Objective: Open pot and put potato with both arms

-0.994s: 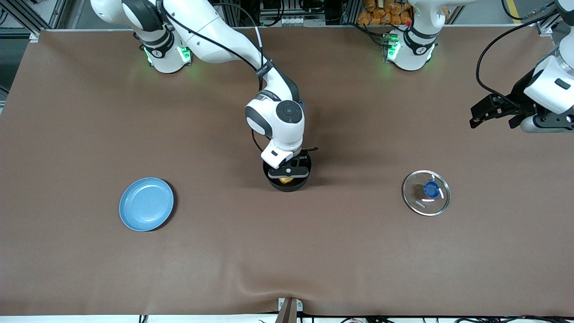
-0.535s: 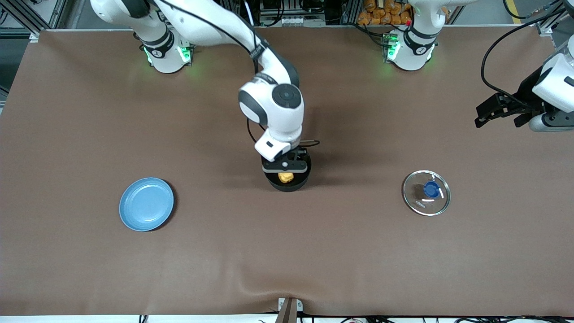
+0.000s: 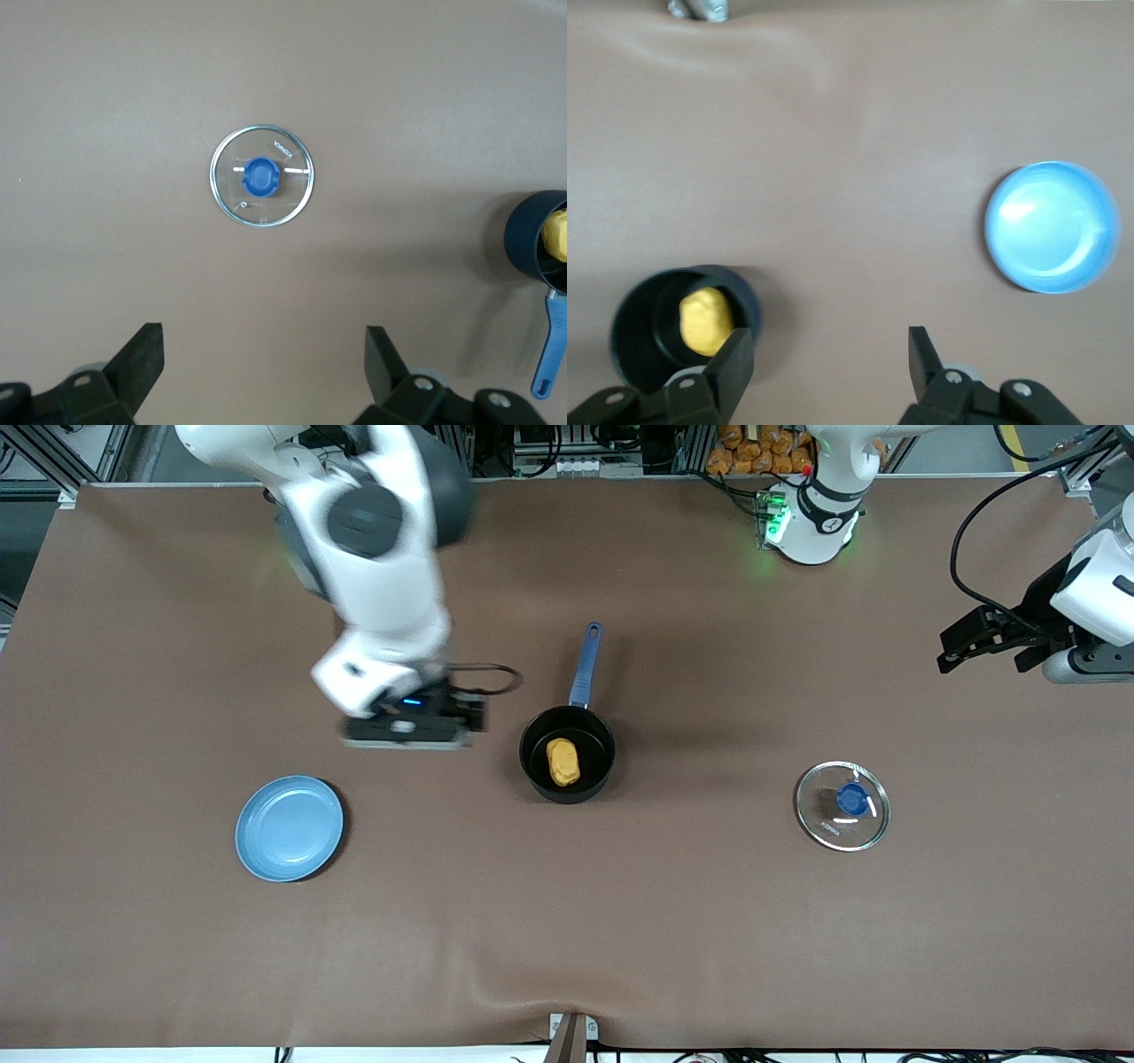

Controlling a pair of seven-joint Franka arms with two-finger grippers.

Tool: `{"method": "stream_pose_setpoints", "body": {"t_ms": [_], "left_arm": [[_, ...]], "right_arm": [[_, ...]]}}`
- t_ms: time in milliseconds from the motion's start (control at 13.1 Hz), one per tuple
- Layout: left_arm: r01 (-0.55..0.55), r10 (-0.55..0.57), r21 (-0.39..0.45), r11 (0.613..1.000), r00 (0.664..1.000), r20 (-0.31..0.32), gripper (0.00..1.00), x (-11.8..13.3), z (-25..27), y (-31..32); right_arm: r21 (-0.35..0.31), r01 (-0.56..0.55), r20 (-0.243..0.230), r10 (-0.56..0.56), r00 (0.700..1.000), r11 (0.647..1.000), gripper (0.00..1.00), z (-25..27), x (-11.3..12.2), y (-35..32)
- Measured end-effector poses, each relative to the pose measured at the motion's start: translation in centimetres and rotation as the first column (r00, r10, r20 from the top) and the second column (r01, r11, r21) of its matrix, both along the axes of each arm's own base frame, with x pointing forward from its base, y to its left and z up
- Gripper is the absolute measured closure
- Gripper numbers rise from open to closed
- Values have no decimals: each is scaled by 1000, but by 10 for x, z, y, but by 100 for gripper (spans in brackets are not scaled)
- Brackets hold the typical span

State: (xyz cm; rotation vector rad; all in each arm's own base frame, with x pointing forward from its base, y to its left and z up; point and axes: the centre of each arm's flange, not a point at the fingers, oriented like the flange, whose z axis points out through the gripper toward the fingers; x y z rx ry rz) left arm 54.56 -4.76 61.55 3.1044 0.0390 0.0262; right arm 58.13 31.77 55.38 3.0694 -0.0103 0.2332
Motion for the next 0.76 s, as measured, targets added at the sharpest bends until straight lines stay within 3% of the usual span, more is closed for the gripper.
{"method": "stream_pose_setpoints", "body": {"t_ms": [306,382,535,764], "left_arm": [[-1,1,0,1000,1000,-3,0,0,0,0],[-1,1,0,1000,1000,-3,0,0,0,1],[-1,1,0,1000,1000,-4,0,0,0,1],[-2,2,0,1000,1000,-6,0,-1,0,1]], "right_arm": [[-21,25,-34,-25,999,999,11,69,0,-121],[-21,44,-31,-44,999,999,10,82,0,-153],[-20,74,-15,-74,997,997,0,104,2,-217],[44,95,-54,-92,994,995,0,115,-4,-296]]}}
